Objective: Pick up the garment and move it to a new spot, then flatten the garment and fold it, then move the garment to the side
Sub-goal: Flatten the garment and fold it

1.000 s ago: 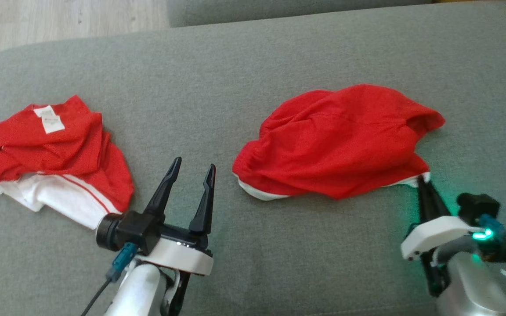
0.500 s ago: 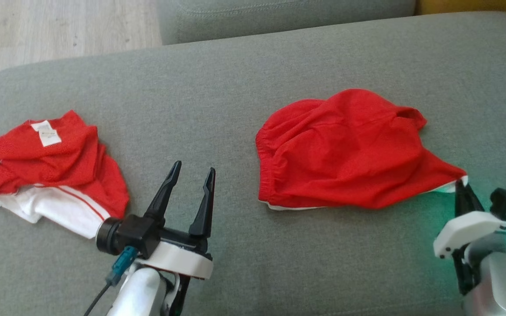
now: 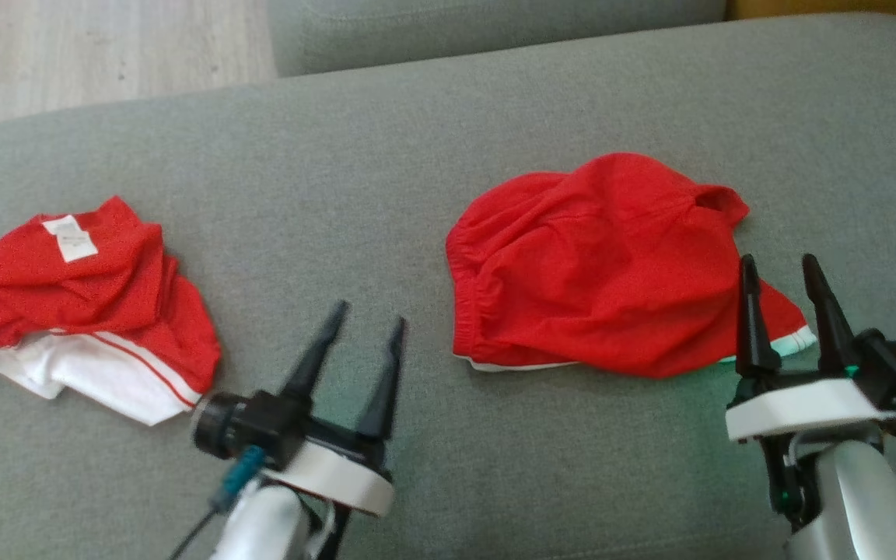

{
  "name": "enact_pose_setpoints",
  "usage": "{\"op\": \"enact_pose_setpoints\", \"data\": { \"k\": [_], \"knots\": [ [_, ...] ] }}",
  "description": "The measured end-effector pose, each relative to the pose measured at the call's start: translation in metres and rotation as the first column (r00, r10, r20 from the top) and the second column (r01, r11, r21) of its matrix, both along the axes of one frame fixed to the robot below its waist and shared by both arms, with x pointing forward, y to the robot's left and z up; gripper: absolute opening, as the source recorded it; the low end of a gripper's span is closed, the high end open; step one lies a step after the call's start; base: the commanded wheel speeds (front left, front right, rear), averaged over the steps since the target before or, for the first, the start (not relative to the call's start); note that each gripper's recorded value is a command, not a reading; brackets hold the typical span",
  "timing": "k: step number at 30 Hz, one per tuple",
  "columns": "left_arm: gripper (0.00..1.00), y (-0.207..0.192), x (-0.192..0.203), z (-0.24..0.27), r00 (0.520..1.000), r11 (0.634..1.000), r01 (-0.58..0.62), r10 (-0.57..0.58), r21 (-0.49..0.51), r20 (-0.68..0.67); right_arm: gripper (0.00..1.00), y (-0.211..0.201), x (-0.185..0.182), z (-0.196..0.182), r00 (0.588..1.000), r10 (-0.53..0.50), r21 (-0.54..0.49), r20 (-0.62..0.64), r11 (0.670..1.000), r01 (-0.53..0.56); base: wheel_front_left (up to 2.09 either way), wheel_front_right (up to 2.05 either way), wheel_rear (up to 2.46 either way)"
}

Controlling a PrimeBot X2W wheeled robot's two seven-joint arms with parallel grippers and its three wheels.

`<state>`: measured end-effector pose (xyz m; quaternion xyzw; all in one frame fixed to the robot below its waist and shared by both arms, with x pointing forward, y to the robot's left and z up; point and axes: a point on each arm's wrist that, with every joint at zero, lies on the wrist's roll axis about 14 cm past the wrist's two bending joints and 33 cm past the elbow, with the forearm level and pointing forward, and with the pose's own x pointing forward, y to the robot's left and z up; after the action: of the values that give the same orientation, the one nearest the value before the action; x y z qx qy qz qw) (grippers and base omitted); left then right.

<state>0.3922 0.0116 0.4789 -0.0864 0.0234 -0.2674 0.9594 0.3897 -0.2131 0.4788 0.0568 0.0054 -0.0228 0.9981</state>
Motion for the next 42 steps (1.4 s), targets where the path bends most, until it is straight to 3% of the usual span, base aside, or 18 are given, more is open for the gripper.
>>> {"op": "enact_pose_setpoints", "data": {
  "k": [5,12,17,27,28,29,30,31,42],
  "knots": [
    [1.0,-0.026,-0.022,-0.036,0.983,0.981,0.167,-0.158,0.095,-0.092,1.0,-0.001,-0.006,-0.006,1.0,-0.007,0.015,-0.011,1.0,0.007,0.0,0.0,0.0],
    [1.0,-0.049,-0.033,-0.075,0.924,0.892,0.377,-0.343,0.248,-0.169,1.0,-0.012,-0.007,-0.013,0.999,-0.04,0.012,-0.033,0.999,0.041,0.0,0.0,0.0],
    [1.0,-0.064,-0.019,-0.085,0.896,0.844,0.444,-0.411,0.3,-0.17,1.0,-0.022,-0.011,-0.023,0.995,-0.071,0.003,-0.065,0.997,0.071,0.0,0.0,0.0],
    [1.0,-0.076,-0.016,-0.093,0.878,0.831,0.479,-0.446,0.282,-0.176,1.0,-0.03,-0.015,-0.034,0.99,-0.095,0.003,-0.102,0.995,0.095,0.0,0.0,0.0],
    [0.84,-0.076,-0.016,-0.093,0.878,0.831,0.479,-0.446,0.282,-0.176,1.0,-0.03,-0.015,-0.034,0.99,-0.095,0.003,-0.102,0.995,0.095,0.0,0.0,0.0],
    [0.4,-0.076,-0.017,-0.094,0.877,0.831,0.48,-0.445,0.279,-0.182,1.0,-0.03,-0.016,-0.037,0.989,-0.094,0.001,-0.111,0.995,0.095,0.0,0.0,0.0],
    [0.04,-0.076,-0.018,-0.095,0.876,0.831,0.481,-0.444,0.278,-0.186,1.0,-0.03,-0.016,-0.04,0.988,-0.095,-0.002,-0.121,0.995,0.095,0.0,0.0,0.0],
    [0.0,-0.076,-0.018,-0.094,0.877,0.832,0.479,-0.444,0.279,-0.182,1.0,-0.031,-0.018,-0.043,0.986,-0.098,-0.002,-0.131,0.995,0.099,0.0,0.0,0.0],
    [0.0,-0.064,-0.011,-0.073,0.912,0.871,0.41,-0.392,0.27,-0.122,1.0,-0.047,-0.034,-0.089,0.944,-0.147,-0.03,-0.296,0.989,0.145,0.0,0.0,0.0]
  ]
}}
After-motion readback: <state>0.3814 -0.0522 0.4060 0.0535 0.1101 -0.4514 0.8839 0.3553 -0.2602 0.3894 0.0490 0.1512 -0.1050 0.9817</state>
